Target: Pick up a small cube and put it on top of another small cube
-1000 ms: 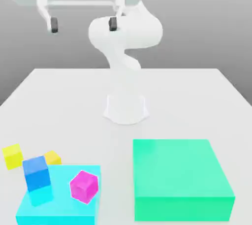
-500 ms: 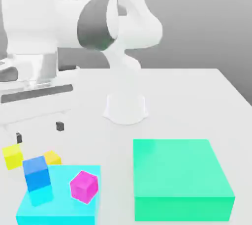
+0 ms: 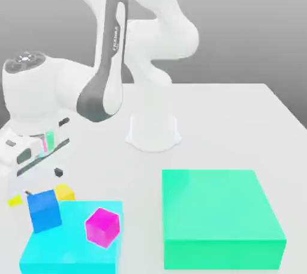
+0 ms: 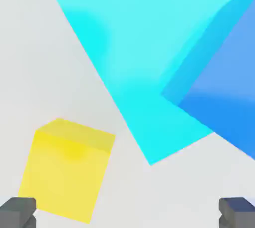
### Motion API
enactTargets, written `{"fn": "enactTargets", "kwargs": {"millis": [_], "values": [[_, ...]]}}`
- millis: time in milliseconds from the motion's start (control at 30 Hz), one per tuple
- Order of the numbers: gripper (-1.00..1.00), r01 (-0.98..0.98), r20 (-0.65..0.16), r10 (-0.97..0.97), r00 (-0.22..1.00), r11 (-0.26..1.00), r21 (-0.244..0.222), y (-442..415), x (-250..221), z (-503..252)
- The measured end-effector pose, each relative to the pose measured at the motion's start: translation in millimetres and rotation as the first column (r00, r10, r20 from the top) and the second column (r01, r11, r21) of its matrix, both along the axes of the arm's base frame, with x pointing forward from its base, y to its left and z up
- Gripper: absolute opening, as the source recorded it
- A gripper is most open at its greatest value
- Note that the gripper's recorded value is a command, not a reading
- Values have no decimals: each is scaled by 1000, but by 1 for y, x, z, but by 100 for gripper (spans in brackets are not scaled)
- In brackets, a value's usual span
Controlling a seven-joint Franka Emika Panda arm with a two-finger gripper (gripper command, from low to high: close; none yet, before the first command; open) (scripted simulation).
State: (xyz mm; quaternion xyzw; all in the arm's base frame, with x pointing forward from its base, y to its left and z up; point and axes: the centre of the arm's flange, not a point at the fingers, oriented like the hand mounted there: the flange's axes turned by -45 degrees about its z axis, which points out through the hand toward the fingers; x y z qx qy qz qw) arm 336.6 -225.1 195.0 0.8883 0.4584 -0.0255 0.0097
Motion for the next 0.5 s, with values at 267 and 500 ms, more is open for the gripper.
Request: {"fn": "enactTargets", "kwargs": {"millis": [267, 500], "values": [[0, 183, 45, -185, 982, 983, 27, -3, -24, -14], [0, 184, 44, -185, 982, 982, 28, -3, -24, -50]]}}
